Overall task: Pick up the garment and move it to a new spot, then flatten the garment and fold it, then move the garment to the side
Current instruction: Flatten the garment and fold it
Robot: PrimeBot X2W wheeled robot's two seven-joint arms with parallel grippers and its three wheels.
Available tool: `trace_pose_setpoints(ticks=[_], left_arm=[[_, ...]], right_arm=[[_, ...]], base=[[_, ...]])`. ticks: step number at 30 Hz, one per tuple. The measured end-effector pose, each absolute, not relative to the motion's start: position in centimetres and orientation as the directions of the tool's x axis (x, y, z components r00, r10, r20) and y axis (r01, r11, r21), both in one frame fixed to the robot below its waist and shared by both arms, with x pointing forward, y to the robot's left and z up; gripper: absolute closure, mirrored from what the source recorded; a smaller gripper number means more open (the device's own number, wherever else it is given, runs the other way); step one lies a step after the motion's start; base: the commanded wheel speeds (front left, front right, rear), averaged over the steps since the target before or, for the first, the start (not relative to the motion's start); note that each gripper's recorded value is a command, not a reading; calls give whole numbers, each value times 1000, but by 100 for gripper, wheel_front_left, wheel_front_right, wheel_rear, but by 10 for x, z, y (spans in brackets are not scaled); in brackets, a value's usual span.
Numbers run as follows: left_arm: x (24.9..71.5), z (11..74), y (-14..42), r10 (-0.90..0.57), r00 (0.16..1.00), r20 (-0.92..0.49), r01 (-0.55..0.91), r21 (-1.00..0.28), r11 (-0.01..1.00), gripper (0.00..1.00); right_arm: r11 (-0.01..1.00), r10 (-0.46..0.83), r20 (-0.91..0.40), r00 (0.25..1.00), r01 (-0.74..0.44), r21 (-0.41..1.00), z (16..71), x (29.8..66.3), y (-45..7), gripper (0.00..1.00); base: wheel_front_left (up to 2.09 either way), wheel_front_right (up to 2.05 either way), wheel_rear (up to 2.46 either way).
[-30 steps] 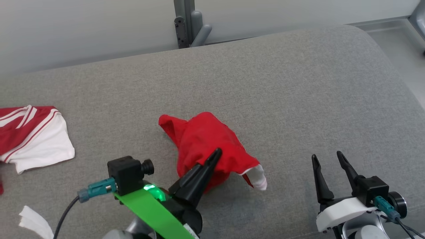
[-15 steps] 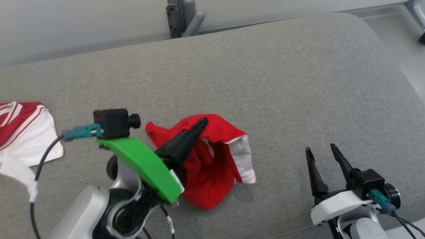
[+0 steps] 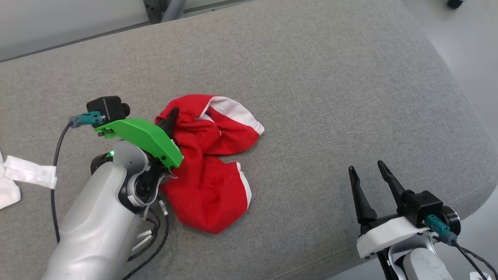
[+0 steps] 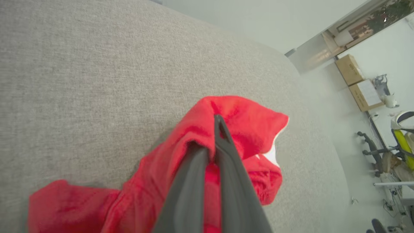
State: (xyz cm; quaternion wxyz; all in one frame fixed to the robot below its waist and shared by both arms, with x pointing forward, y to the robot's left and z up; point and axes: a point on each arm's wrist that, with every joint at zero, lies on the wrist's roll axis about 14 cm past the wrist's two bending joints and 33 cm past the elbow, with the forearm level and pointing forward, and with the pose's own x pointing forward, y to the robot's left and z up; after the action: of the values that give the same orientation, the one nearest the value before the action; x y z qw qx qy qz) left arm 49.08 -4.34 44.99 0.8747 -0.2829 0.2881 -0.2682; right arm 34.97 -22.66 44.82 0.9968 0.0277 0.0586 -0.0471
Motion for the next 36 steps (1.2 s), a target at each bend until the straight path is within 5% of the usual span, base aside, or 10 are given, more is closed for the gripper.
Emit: trace_pose_setpoints(ticks=[4,5,6,7,8,17,23,30,36], left_arm=[[501,422,-36,-600,690,-405,293,-602,743,100],[502,415,-34,-593,687,-419,288,-593,752,91],[502,410,-31,-583,690,-428,277,-588,760,76],[503,406,-26,-569,698,-435,265,-581,770,32],[504,404,-23,-559,704,-438,259,-575,776,0],[504,433,-16,-557,757,-341,347,-513,785,0],[501,470,-4,-548,794,-263,459,-330,825,0],[474,497,-41,-638,735,-228,597,-227,769,0],[464,466,-51,-631,694,-347,621,-156,768,0]], right_arm=[[992,-106,-151,983,114,44,439,347,-231,0],[992,-107,-156,982,115,43,437,347,-231,0],[992,-106,-160,981,114,43,436,347,-231,0],[993,-102,-162,982,111,45,435,348,-230,0],[993,-100,-162,982,109,46,435,348,-229,0],[995,-78,-128,989,86,59,444,351,-222,0],[994,-79,-119,990,88,71,447,340,-221,0],[995,-48,-99,994,57,82,453,343,-211,0],[994,-62,-91,994,69,83,455,347,-216,0]], base=[[0,0,0],[0,0,0],[0,0,0],[0,0,0],[0,0,0],[0,0,0],[0,0,0],[0,0,0],[0,0,0]])
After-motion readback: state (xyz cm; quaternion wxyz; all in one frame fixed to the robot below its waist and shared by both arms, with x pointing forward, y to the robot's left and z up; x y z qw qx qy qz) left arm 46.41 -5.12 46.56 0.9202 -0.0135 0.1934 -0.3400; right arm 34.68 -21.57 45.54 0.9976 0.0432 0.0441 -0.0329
